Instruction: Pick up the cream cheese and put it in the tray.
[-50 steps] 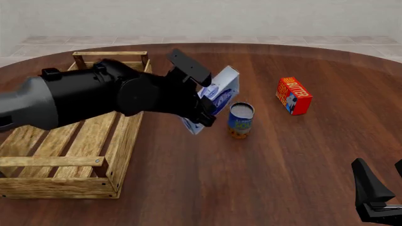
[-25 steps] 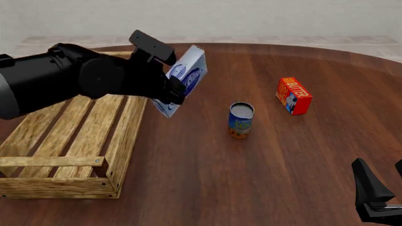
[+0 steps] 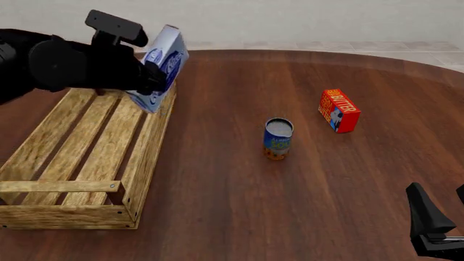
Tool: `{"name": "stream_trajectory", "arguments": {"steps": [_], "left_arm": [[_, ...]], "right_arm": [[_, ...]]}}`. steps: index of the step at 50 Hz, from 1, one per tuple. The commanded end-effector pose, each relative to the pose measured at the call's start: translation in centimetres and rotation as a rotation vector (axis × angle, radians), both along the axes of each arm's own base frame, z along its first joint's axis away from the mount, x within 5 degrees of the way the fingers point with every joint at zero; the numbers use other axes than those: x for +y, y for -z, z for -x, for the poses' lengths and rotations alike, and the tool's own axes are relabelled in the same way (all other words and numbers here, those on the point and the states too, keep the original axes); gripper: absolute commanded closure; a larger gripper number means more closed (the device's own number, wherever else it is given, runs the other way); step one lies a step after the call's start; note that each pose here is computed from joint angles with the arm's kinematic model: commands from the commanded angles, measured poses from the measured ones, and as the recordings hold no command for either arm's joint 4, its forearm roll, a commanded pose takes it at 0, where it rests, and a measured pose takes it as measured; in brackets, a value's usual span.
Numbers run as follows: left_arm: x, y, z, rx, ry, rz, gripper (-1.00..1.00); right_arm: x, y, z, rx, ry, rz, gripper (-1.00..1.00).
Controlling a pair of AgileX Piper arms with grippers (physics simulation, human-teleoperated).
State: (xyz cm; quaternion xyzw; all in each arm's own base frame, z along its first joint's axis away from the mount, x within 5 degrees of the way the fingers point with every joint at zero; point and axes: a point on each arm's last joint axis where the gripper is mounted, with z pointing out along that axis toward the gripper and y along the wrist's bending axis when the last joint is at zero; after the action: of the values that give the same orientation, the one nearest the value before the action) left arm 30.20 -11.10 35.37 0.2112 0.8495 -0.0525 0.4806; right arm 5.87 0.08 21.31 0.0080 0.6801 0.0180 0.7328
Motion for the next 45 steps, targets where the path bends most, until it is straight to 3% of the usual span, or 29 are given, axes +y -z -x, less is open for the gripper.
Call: {"name": "stream_trajectory", "arguments": {"steps": [1, 13, 27, 45], "left_arm": [[3.3, -0.1, -0.7, -0.008, -0.094, -0.013, 1.00], [6.8, 2.3, -2.8, 0.028, -0.196, -0.049, 1.00], [9.1, 4.3, -4.7, 0.059, -0.268, -0.053, 1.00], [10.3, 8.6, -5.8, 0.119, -0.298, -0.066, 1.00]], "right_arm": [[0.0, 0.0, 0.0, 0.000, 0.000, 0.000, -1.00], [0.0, 0.0, 0.0, 0.000, 0.001, 0.000, -1.00], [0.0, 0.0, 0.0, 0.000, 0.001, -0.002, -1.00], [0.0, 0.0, 0.0, 0.001, 0.001, -0.003, -1.00]]}}
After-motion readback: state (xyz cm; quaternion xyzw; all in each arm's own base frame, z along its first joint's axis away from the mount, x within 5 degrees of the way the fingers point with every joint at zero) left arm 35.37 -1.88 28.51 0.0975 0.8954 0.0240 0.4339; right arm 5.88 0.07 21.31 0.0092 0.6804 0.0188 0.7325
